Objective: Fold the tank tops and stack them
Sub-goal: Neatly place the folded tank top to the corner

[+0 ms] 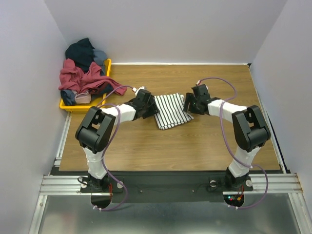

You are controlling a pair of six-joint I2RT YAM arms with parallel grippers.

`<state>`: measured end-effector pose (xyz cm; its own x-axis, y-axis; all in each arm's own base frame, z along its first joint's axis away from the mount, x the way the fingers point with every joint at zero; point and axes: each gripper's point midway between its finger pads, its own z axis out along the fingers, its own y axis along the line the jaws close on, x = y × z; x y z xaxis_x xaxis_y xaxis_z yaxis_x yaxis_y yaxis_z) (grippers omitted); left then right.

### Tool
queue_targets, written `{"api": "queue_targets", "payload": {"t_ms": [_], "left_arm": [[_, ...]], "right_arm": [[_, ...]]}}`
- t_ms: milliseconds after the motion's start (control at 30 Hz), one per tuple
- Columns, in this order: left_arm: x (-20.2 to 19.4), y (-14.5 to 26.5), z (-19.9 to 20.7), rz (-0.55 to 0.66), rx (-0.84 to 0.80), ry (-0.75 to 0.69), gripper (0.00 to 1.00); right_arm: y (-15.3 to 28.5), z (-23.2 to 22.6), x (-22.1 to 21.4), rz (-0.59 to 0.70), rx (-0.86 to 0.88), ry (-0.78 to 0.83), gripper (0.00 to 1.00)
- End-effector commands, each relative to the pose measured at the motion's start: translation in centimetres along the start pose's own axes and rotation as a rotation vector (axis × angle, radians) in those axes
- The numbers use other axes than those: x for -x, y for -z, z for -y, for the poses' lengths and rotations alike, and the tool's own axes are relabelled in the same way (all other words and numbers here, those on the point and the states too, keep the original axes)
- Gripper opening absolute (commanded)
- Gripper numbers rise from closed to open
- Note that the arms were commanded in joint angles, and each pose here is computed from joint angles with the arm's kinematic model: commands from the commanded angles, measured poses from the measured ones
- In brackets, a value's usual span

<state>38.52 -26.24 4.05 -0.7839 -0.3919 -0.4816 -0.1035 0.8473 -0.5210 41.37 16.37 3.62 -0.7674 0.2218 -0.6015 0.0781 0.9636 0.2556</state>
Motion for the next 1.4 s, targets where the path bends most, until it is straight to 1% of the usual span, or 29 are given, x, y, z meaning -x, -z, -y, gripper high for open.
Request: {"api": "queue_targets", "payload": {"t_ms": [0, 33, 67, 133, 167, 200, 233, 267, 300, 333, 400, 467, 533, 567, 667, 700, 800, 900, 933, 967, 1000, 1067, 1100, 1133, 1200, 1233, 1267, 1300, 1367], "left_arm": [[2.2, 2.5, 0.2, 0.040, 0.024, -0.016, 0.63], [3.4, 3.1, -0.3, 0.055, 0.028, 0.007, 0.63], [4.5, 4.3, 0.0, 0.084, 0.011, 0.022, 0.63], [5.8, 5.6, -0.5, 0.109, 0.018, 0.049, 0.63], [6.9, 7.0, -1.0, 0.138, 0.017, 0.077, 0.63], [7.3, 7.7, -1.0, 0.150, 0.013, 0.087, 0.63], [8.1, 9.1, -0.7, 0.176, -0.005, 0.098, 0.63], [8.0, 9.0, -1.2, 0.172, 0.006, 0.104, 0.63], [8.4, 10.3, -1.0, 0.194, -0.011, 0.107, 0.63], [8.6, 10.9, -0.9, 0.202, -0.016, 0.108, 0.62], [8.6, 12.3, -0.8, 0.215, -0.034, 0.106, 0.63], [8.3, 12.9, -0.8, 0.211, -0.046, 0.098, 0.63], [8.3, 13.7, -0.8, 0.219, -0.057, 0.090, 0.63], [8.1, 14.2, -0.6, 0.215, -0.070, 0.085, 0.63], [8.1, 15.0, -0.5, 0.221, -0.082, 0.073, 0.63], [8.2, 15.6, -0.3, 0.228, -0.092, 0.068, 0.63], [8.1, 16.5, -0.1, 0.232, -0.110, 0.053, 0.63], [7.9, 17.0, 0.3, 0.227, -0.133, 0.036, 0.63], [7.7, 17.0, 0.3, 0.218, -0.140, 0.032, 0.63], [7.6, 17.1, 0.5, 0.214, -0.147, 0.028, 0.63], [7.5, 17.1, 0.5, 0.209, -0.152, 0.019, 0.63], [7.3, 17.3, 1.0, 0.195, -0.176, 0.006, 0.62], [7.1, 17.3, 1.0, 0.187, -0.180, -0.001, 0.62], [7.0, 17.4, 1.2, 0.178, -0.193, -0.013, 0.62], [6.7, 17.5, 1.3, 0.166, -0.200, -0.031, 0.62], [6.7, 17.6, 1.3, 0.162, -0.199, -0.040, 0.62], [6.5, 17.6, 1.2, 0.155, -0.198, -0.059, 0.62], [6.5, 17.8, 1.3, 0.157, -0.202, -0.069, 0.62], [6.3, 17.9, 1.1, 0.152, -0.207, -0.082, 0.62]], "right_arm": [[3.6, 0.6, 3.1, 0.105, -0.080, 0.010, 0.78], [4.2, 0.2, 3.2, 0.113, -0.095, 0.027, 0.79], [4.7, -2.1, 2.4, 0.112, -0.066, 0.070, 0.80], [4.6, -4.1, 1.2, 0.093, -0.053, 0.113, 0.81], [4.7, -5.5, 1.0, 0.091, -0.030, 0.113, 0.81], [4.5, -6.9, -0.3, 0.073, -0.012, 0.139, 0.81], [3.6, -7.6, -1.1, 0.056, -0.017, 0.146, 0.80], [3.1, -8.1, -1.8, 0.042, -0.015, 0.161, 0.80], [2.8, -9.0, -2.8, 0.026, -0.007, 0.168, 0.81], [1.8, -9.0, -3.9, -0.001, -0.016, 0.177, 0.80], [1.1, -10.0, -4.4, -0.013, -0.005, 0.171, 0.80], [0.1, -9.9, -5.0, -0.027, -0.023, 0.174, 0.80], [-1.5, -9.1, -5.7, -0.039, -0.075, 0.181, 0.80], [-1.9, -8.4, -5.5, -0.024, -0.118, 0.191, 0.80], [-3.0, -5.6, -5.1, -0.037, -0.209, 0.189, 0.81], [-3.3, -3.8, -4.0, -0.030, -0.249, 0.171, 0.81], [-3.6, -0.6, -2.7, -0.044, -0.306, 0.151, 0.81], [-3.9, 4.3, 0.2, -0.047, -0.374, 0.094, 0.82], [-4.2, 5.5, 0.3, -0.069, -0.387, 0.089, 0.82], [-4.4, 6.0, 1.4, -0.068, -0.388, 0.094, 0.82], [-4.6, 8.1, 2.2, -0.072, -0.419, 0.077, 0.84], [-5.6, 10.3, 2.6, -0.108, -0.444, 0.085, 0.84], [-6.0, 10.7, 4.0, -0.098, -0.428, 0.063, 0.84], [-6.3, 13.1, 4.6, -0.115, -0.450, 0.022, 0.84], [-7.8, 15.2, 4.6, -0.151, -0.445, -0.001, 0.85], [-7.9, 16.8, 6.3, -0.130, -0.454, -0.029, 0.85], [-8.1, 17.8, 6.8, -0.133, -0.465, -0.030, 0.86], [-8.6, 19.6, 7.7, -0.129, -0.491, -0.034, 0.87], [-8.9, 20.4, 8.6, -0.133, -0.499, -0.021, 0.89]]}}
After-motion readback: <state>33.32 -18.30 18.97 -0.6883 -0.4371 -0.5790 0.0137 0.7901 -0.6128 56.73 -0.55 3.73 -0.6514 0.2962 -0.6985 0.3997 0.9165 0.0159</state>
